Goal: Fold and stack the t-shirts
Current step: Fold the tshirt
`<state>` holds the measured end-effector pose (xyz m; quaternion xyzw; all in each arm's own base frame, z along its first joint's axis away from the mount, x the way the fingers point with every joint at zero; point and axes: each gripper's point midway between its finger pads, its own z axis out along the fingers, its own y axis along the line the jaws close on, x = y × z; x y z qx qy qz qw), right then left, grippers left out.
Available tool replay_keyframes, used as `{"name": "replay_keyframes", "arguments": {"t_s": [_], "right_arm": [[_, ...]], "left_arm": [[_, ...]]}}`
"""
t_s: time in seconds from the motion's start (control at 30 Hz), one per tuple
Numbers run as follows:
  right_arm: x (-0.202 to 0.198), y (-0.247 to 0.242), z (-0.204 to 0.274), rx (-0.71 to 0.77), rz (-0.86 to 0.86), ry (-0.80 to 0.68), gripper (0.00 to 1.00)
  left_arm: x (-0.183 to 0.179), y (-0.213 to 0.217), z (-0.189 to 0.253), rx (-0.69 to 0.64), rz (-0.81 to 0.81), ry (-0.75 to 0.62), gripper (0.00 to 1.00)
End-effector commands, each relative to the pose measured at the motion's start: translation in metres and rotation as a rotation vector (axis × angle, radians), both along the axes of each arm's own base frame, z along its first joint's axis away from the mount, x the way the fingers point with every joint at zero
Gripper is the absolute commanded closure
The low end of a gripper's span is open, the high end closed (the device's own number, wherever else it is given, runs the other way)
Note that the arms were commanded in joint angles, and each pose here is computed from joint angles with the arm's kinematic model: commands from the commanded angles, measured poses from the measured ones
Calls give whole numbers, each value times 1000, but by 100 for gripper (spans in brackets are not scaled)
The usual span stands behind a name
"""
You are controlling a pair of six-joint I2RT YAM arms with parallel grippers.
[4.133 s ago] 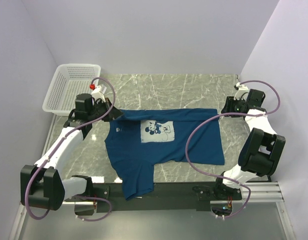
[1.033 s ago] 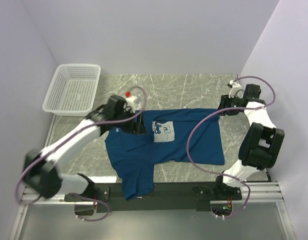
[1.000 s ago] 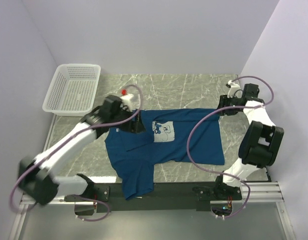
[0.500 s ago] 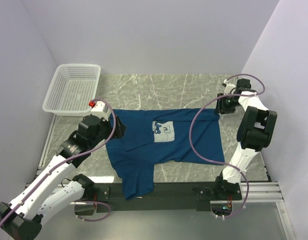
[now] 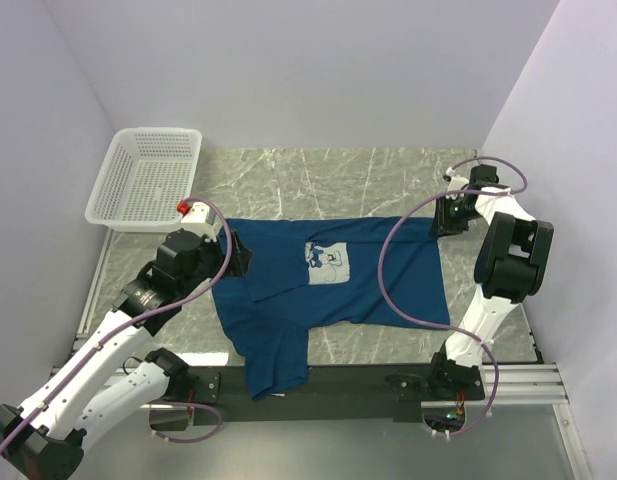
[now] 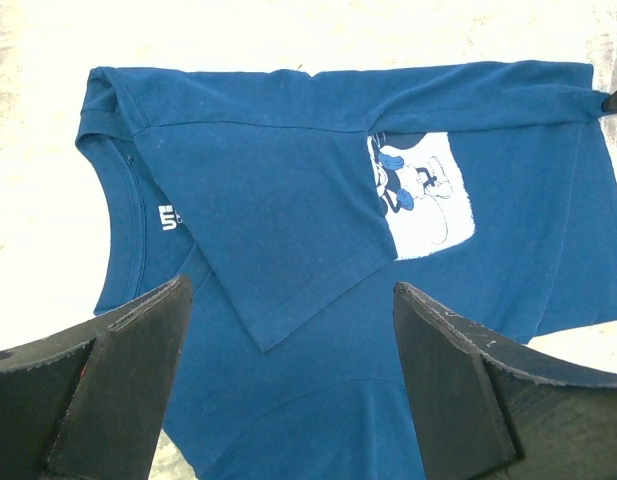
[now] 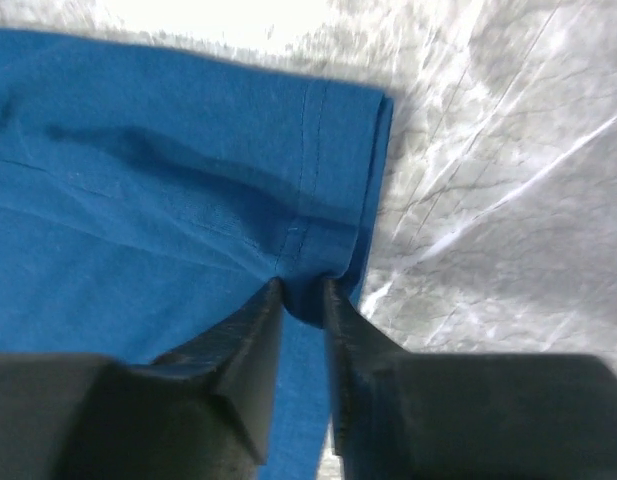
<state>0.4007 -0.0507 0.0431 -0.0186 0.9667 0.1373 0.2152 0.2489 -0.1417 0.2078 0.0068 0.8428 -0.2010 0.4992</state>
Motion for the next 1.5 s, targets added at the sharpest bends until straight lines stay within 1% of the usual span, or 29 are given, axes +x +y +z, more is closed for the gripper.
{"name": "replay_keyframes", "arguments": {"t_s": [0.0, 0.07, 0.13, 0.2, 0.33, 0.53, 0.73, 0.8, 0.83, 0.97, 1.0, 1.03, 1.1, 1.17, 1.2, 1.23, 1.27, 1.3, 1.33, 1.37, 1.4, 1.43, 1.47], "right_arm": [[0, 6, 14, 5, 6, -46, 71], [0, 6, 20, 1, 10, -64, 78], [-3, 7, 21, -4, 12, -71, 82], [-5, 7, 24, -8, 20, -80, 87], [-10, 7, 26, -21, 23, -93, 93], [-19, -1, 25, -65, 18, -98, 93], [-30, -9, 17, -97, 23, -85, 89], [-34, -11, 13, -105, 23, -73, 81], [-35, -12, 12, -107, 26, -73, 73], [-40, -19, 9, -129, -1, -70, 55], [-39, -25, 10, -157, -18, -76, 52], [-37, -29, 14, -173, -32, -90, 47], [-37, -36, 20, -193, -49, -108, 45], [-39, -34, 33, -204, -18, -151, 44], [-44, -28, 36, -189, 20, -156, 44], [-46, -14, 54, -163, 134, -233, 44], [-56, -3, 56, -136, 214, -252, 44], [-79, 15, 55, -78, 315, -220, 44], [-88, 37, 69, -54, 542, -335, 40], [-108, 50, 64, -33, 659, -338, 39], [-141, 65, 59, 21, 767, -297, 39], [-152, 75, 62, -45, 965, -390, 38], [-176, 83, 46, -28, 1038, -371, 36]], "left_arm": [[5, -1, 11, -29, 12, -36, 13], [5, -2, 11, -29, 11, -34, 13], [5, -3, 8, -25, 4, -24, 13], [6, -4, 6, -21, 2, -17, 13], [6, -6, 4, -19, -5, -8, 13], [6, -6, 3, -20, -6, -5, 13], [5, -7, 2, -23, -10, 0, 13], [5, -7, 2, -23, -10, 1, 13], [5, -7, 2, -23, -11, 0, 13], [6, -7, 2, -20, -11, 2, 13], [6, -7, 1, -20, -10, 3, 13], [6, -7, 1, -21, -10, 2, 13], [5, -8, -2, -23, -14, 12, 13], [2, -14, -7, -53, -25, 47, 13], [-1, -16, -10, -68, -28, 75, 13], [-3, -19, -16, -86, -27, 110, 13], [-10, -25, -27, -131, -15, 201, 13], [-13, -26, -35, -153, 8, 251, 14], [-19, -29, -42, -183, 18, 311, 14], [-28, -35, -53, -210, 16, 391, 14], [-37, -37, -62, -262, 62, 476, 14], [-45, -36, -74, -278, 87, 540, 14], [-52, -35, -80, -297, 118, 587, 14]]}}
